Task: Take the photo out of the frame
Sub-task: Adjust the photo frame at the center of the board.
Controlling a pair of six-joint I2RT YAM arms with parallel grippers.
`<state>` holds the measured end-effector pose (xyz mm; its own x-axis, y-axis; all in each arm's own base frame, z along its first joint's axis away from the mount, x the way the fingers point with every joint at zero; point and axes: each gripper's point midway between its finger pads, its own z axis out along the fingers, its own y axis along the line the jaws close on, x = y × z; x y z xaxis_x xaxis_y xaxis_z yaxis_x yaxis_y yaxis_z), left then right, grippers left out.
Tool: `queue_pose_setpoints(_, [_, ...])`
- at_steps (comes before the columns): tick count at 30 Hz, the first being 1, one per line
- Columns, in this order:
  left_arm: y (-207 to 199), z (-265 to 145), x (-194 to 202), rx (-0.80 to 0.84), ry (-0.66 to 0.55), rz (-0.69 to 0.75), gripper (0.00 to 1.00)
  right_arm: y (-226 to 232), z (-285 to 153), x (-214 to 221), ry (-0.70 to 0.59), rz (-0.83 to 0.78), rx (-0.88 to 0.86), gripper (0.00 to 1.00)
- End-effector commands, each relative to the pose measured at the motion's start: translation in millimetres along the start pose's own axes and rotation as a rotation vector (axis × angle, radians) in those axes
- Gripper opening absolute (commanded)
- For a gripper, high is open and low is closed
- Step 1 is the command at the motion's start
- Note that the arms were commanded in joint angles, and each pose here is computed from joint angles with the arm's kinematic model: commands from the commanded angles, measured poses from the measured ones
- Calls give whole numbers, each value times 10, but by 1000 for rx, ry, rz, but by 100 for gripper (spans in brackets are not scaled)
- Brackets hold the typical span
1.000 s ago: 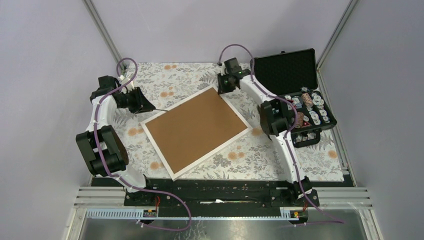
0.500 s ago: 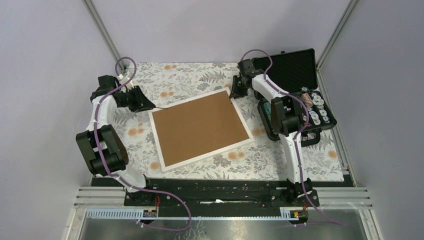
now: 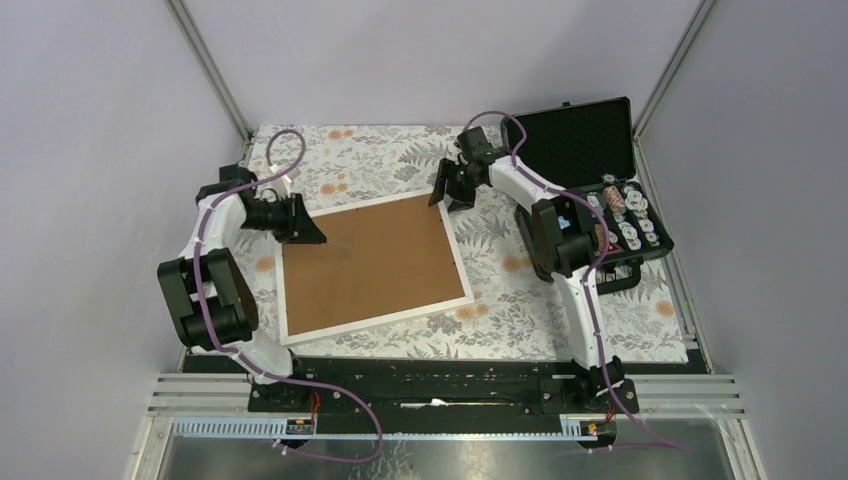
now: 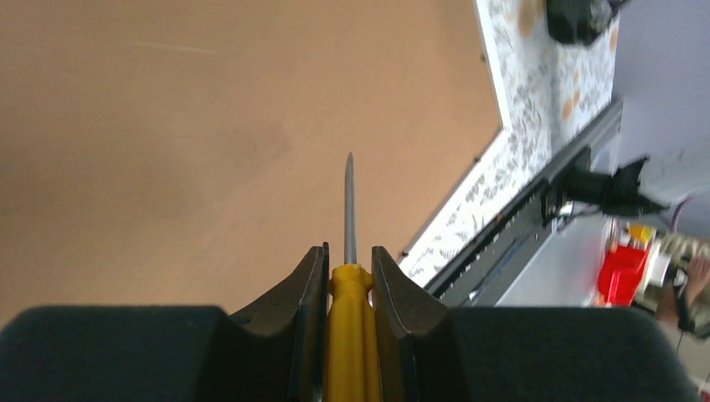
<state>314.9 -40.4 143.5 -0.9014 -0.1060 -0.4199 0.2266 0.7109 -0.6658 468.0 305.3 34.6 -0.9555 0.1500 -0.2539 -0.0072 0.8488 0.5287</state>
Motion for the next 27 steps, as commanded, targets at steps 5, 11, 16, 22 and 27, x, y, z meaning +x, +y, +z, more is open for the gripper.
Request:
queue_pose_setpoints(5, [-502,348,71,145,-42,121,0,101,-500,316,65,-220,-180,75])
queue_pose_setpoints(11, [-967,787,41,211,-171,89,0,-89,-621,655,163,-152,-227,82])
queue_pose_setpoints(16, [-1122,1094,373,316,-96,109,0,-204,-739,928,238,-138,-251,82])
queue_pose_setpoints(22, [-1131,1277,517,304,-91,112,0,-334,-789,1186,278,-97,-268,80])
queue_pose_setpoints(27, [-1103,1496,505,303,-88,76,0,-286,-780,1269,303,-38,-336,72])
